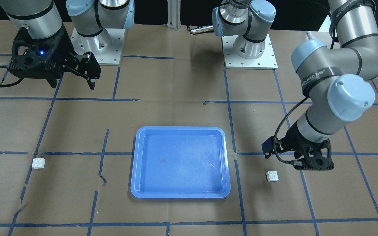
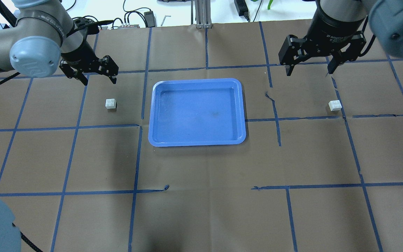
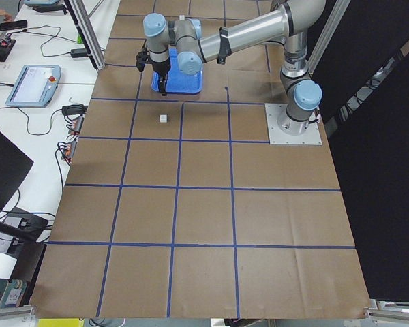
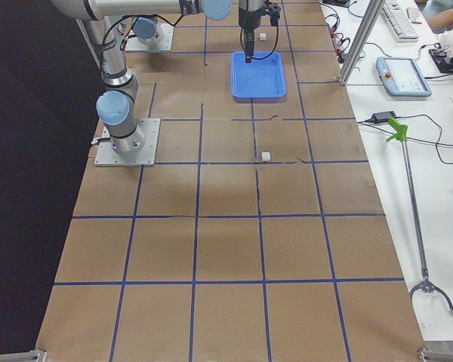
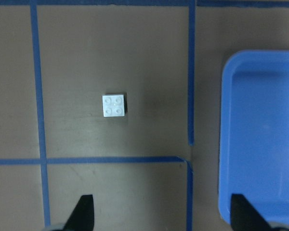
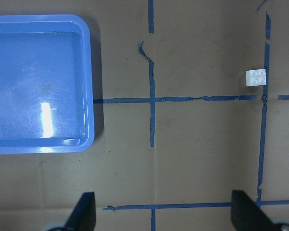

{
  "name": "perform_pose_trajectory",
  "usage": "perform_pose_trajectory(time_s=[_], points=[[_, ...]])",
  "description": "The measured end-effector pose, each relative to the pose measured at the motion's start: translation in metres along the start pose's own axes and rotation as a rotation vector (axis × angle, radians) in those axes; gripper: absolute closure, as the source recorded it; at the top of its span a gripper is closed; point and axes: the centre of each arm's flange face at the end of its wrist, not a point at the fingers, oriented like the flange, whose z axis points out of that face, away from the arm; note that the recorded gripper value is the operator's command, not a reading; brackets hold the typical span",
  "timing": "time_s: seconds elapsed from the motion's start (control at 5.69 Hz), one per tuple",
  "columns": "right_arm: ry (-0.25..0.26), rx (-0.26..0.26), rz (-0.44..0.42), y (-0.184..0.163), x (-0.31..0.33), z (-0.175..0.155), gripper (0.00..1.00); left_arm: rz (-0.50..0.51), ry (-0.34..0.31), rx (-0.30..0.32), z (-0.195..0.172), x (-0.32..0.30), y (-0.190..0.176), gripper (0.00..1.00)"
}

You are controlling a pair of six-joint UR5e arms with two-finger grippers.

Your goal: Assemble white blocks and place on blue tray

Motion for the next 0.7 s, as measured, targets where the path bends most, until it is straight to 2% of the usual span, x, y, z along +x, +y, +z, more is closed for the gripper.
perform_pose_trajectory(time_s=[0.35, 0.53, 0.7], points=[[-0.004, 0.003, 0.000, 0.000, -0.001, 0.000, 0.00, 0.003, 0.004, -0.033, 0.087, -0.026, -0.019, 0.05], [-0.008, 0.005, 0.001, 0.000, -0.001, -0.001, 0.00, 0.003, 0.010, -0.058, 0.114, -0.028, -0.020, 0.25], [-0.010, 0.008, 0.002, 0.001, -0.001, -0.003, 0.00, 0.004, 0.014, -0.076, 0.128, -0.029, -0.019, 0.68]])
